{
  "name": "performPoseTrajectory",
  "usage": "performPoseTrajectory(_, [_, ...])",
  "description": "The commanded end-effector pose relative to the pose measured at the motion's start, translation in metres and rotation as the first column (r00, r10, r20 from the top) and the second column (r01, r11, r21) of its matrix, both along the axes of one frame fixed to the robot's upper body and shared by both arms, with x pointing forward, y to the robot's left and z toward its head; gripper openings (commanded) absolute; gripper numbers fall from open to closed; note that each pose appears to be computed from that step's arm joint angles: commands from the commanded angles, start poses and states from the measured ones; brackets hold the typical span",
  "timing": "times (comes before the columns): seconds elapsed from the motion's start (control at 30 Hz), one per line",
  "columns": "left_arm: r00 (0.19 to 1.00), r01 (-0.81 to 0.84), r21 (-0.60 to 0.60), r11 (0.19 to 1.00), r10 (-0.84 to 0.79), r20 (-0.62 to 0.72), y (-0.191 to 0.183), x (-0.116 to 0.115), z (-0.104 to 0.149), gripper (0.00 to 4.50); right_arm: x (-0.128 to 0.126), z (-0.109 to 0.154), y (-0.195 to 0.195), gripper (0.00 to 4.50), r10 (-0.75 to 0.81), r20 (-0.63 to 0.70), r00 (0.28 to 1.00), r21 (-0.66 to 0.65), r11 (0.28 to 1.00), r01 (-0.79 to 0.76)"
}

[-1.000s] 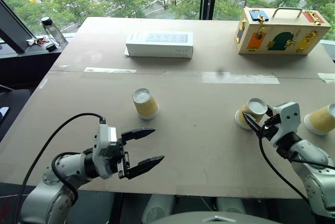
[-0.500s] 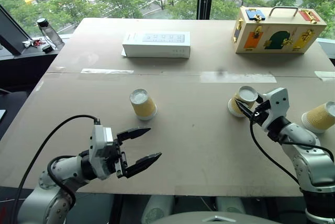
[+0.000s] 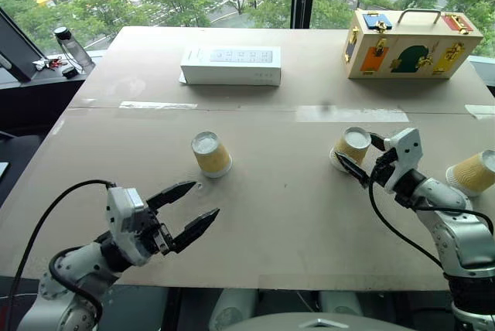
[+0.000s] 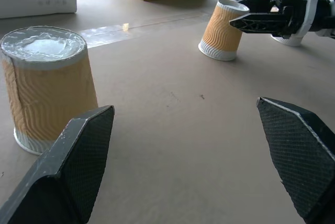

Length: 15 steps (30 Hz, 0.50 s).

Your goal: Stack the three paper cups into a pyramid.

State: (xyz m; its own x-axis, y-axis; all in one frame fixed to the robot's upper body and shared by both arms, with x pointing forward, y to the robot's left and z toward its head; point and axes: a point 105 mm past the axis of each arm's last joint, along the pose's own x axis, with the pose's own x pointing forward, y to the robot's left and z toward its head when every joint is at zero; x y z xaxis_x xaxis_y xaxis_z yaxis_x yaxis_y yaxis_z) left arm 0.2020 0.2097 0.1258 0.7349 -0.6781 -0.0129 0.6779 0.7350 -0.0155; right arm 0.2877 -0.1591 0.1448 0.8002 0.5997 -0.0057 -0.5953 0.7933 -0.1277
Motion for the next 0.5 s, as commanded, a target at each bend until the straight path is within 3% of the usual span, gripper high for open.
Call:
performPoseTrajectory(0.03, [0.984, -0.177, 0.061, 0.982, 0.175, 0.037, 0.037, 0.020, 0.004, 4.50, -0.050, 0.030, 0.003, 4.45, 0.221, 0.085, 0.972, -0.008, 0.975, -0.221])
performPoseTrajectory(0.2, [0.991, -0.130, 0.108, 0.986, 0.126, 0.042, 0.035, 0.050, 0.009, 4.50, -0.082, 0.027, 0.005, 4.45, 0.330, 0.060, 0.942, -0.058, 0.943, -0.327])
performPoseTrajectory(0.5, [1.000, 0.004, 0.166, 0.986, -0.008, 0.028, 0.018, 0.098, 0.014, 4.50, -0.102, 0.026, 0.022, 4.45, 0.370, 0.052, 0.928, -0.066, 0.928, -0.366])
